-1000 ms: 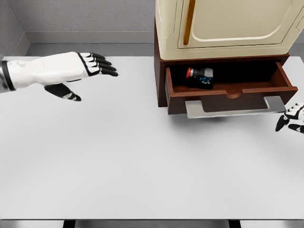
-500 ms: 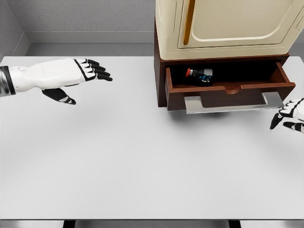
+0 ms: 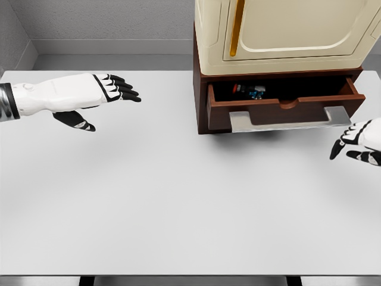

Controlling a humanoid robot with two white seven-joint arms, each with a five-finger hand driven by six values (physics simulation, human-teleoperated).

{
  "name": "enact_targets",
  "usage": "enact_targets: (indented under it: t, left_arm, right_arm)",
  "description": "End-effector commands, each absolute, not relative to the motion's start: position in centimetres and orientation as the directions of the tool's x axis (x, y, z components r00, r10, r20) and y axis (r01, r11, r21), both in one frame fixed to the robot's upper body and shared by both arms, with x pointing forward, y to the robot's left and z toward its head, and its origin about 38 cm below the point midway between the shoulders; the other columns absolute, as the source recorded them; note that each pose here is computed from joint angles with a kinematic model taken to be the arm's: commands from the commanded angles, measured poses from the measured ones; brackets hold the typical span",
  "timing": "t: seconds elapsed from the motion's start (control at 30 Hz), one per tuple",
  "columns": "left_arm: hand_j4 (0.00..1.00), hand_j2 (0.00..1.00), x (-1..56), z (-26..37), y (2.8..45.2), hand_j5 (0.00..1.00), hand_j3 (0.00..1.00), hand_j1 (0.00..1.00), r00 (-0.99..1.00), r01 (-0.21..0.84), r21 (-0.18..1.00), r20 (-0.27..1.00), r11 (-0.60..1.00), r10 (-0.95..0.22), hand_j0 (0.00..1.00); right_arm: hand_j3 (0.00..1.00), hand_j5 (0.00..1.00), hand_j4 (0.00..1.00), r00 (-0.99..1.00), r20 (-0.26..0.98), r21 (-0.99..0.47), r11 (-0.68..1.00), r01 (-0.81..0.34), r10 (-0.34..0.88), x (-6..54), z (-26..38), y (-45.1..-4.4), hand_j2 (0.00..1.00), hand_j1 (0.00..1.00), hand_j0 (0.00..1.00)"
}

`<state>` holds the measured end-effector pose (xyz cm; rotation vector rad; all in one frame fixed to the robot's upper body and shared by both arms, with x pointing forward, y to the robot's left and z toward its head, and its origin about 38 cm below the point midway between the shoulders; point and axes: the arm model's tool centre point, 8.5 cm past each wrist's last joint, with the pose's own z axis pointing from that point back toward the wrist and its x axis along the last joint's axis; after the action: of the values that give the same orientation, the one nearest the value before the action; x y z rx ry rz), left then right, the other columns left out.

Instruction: Put the switch into the drawer with left arm, and close the drawer with right arm

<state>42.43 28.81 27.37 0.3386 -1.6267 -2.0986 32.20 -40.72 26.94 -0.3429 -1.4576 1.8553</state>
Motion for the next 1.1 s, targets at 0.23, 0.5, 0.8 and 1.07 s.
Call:
enact_targets:
  t: [0.23,0.5,0.8,1.07]
  left_arm:
    - [1.0,1.0,42.5,27.4,28.8,1.0,1.0,1.0,-0.862,0.209,0.96,0.09,-0.188,-0.499,1.0]
    - [1.0,1.0,42.4,27.4,28.8,1.0,1.0,1.0,-0.862,0.21,0.96,0.091,-0.188,-0.499,1.0]
    - [1.0,1.0,42.4,27.5,28.9,1.0,1.0,1.0,-0.862,0.208,0.96,0.089,-0.189,-0.499,1.0]
    - [1.0,1.0,42.4,27.4,28.8,1.0,1.0,1.0,-0.862,0.209,0.96,0.091,-0.188,-0.498,1.0]
  right_arm:
    - [0.5,0.5,0.5,-0.714,0.254,-0.914,-0.08,-0.398,0.653,33.3,26.1,-39.2,0.5,0.5,0.5]
    - [0.51,0.51,0.51,-0.712,0.263,-0.912,-0.072,-0.403,0.651,34.2,25.7,-38.9,0.51,0.51,0.51]
    - [0.51,0.51,0.51,-0.703,0.284,-0.89,-0.093,-0.446,0.652,34.5,23.6,-38.5,0.51,0.51,0.51]
    - [0.51,0.51,0.51,-0.697,0.288,-0.898,-0.067,-0.434,0.657,35.2,23.1,-38.3,0.51,0.51,0.51]
